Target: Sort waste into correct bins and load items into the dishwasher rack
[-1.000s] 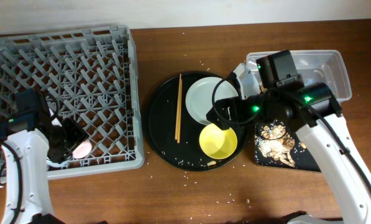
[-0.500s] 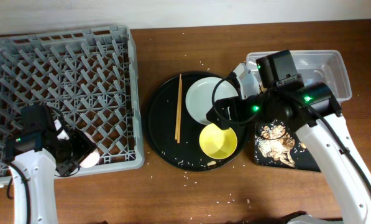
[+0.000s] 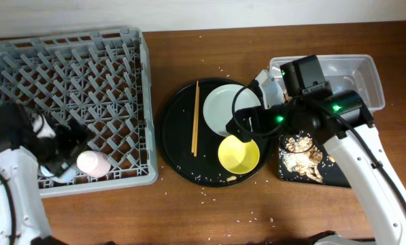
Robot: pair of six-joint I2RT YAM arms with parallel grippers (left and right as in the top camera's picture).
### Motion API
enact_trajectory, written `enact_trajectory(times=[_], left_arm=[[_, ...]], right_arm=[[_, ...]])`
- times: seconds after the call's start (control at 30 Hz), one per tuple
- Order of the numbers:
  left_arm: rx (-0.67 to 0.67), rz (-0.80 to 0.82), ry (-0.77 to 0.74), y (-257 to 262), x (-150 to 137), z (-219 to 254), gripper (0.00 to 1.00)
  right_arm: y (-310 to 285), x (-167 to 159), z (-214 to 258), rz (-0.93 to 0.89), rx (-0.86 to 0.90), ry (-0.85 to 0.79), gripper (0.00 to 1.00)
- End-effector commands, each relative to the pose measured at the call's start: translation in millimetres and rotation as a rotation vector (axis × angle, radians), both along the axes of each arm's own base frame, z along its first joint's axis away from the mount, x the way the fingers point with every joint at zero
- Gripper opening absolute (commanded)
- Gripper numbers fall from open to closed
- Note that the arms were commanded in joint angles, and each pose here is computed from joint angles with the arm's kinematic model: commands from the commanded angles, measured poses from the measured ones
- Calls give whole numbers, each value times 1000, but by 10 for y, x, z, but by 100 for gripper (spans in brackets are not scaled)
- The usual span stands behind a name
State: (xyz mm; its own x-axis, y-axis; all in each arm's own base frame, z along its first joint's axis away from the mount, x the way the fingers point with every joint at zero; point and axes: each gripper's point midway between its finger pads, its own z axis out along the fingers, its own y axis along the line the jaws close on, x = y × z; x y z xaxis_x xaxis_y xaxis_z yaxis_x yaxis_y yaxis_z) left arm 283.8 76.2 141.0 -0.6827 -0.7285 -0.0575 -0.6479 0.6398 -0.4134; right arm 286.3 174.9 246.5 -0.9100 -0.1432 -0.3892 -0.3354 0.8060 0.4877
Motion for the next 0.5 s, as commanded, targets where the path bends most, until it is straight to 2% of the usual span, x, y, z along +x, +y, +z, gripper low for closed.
enact_trajectory(times=[0.0,0.07,0.1,0.17,0.27,0.37,0.43,0.47], left_arm=[[215,-344,-334,-231,335,1053,94],[352,-654,-527,-732,392,1551,94],[360,-765,-575,-1021,378,1607,94],[366,-896,-586,-1412,325,1584,99],[394,-931,-574,-1505,308,1556,99],[394,-931,-574,-1505,308,1556,99],[394,-931,-574,-1505,308,1556,99],[394,-931,-574,-1505,308,1556,99]], right_arm=[[-2,102,16,-49,-4,-19,98],[-225,309,-59,-228,-100,-35,98],[-258,369,-143,-256,-126,-21,99],[-25,376,-503,-188,-173,69,96],[483,307,-1038,-48,-240,147,81],[532,356,-1000,-67,-214,132,88],[576,283,-581,-12,-177,-6,91],[559,189,-242,14,-159,-115,99]])
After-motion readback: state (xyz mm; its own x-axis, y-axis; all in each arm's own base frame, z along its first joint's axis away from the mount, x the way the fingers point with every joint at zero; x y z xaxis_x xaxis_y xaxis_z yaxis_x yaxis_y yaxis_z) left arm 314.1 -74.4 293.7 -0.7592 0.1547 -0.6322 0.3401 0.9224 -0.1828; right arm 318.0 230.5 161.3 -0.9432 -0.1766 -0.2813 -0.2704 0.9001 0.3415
